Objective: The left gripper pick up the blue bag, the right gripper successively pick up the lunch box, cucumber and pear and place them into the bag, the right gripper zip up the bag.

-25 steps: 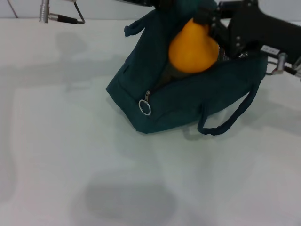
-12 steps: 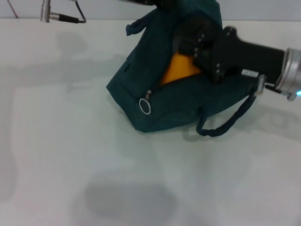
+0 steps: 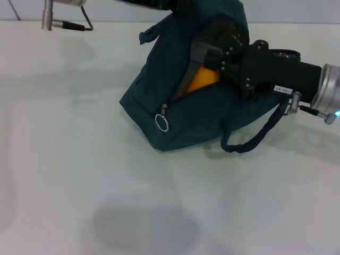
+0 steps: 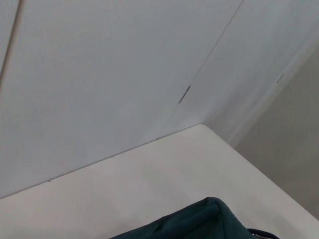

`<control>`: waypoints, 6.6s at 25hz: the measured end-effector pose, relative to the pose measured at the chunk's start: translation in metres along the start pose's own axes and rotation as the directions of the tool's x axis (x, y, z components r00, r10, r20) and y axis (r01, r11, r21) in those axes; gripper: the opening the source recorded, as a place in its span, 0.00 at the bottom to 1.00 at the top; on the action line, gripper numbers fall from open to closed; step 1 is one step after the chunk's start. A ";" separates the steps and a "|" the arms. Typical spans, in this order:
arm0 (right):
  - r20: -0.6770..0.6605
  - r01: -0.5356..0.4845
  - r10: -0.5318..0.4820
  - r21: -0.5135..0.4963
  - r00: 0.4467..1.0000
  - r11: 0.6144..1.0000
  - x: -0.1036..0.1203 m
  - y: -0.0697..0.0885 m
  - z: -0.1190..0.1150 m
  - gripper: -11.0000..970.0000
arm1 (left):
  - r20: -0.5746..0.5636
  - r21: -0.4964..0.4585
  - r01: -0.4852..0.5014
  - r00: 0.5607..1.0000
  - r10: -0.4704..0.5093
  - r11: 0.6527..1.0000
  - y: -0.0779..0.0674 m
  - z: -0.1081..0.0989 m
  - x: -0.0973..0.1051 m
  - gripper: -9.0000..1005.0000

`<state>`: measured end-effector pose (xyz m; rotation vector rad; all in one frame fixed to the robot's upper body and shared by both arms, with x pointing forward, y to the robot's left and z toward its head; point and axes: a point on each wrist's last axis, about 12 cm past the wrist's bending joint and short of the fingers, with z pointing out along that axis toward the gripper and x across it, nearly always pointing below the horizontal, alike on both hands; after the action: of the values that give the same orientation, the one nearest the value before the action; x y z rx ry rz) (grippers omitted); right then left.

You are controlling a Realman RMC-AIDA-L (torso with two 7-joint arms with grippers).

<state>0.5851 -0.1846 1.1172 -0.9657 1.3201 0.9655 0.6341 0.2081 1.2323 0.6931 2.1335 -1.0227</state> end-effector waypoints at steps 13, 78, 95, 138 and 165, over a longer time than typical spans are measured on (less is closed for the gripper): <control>0.125 -0.085 0.082 0.022 0.989 0.996 -0.003 0.015 -0.046 0.33 | -0.006 -0.006 0.011 1.000 -0.011 1.000 0.004 -0.002 0.006 0.06; 0.169 -0.207 0.215 -0.064 0.962 0.976 0.013 0.045 -0.122 0.07 | 0.041 0.166 0.111 0.992 -0.119 0.980 0.001 -0.020 0.047 0.06; 0.258 -0.148 0.178 -0.131 0.950 0.980 -0.019 0.036 -0.146 0.07 | 0.063 0.357 0.212 0.966 -0.250 0.910 0.009 -0.009 0.121 0.06; 0.274 -0.181 0.211 -0.130 0.938 0.975 0.000 0.073 -0.166 0.56 | 0.253 0.324 0.155 0.936 -0.244 0.933 0.019 -0.004 0.166 0.06; -0.311 -0.416 0.325 -0.296 0.893 0.860 0.045 0.067 -0.054 0.90 | 0.283 0.339 0.161 0.922 -0.263 0.927 0.018 -0.001 0.164 0.06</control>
<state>0.5057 -0.2136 1.0700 -1.1585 1.6197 1.4583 0.5415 0.2471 1.1010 0.3982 1.8050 -1.5037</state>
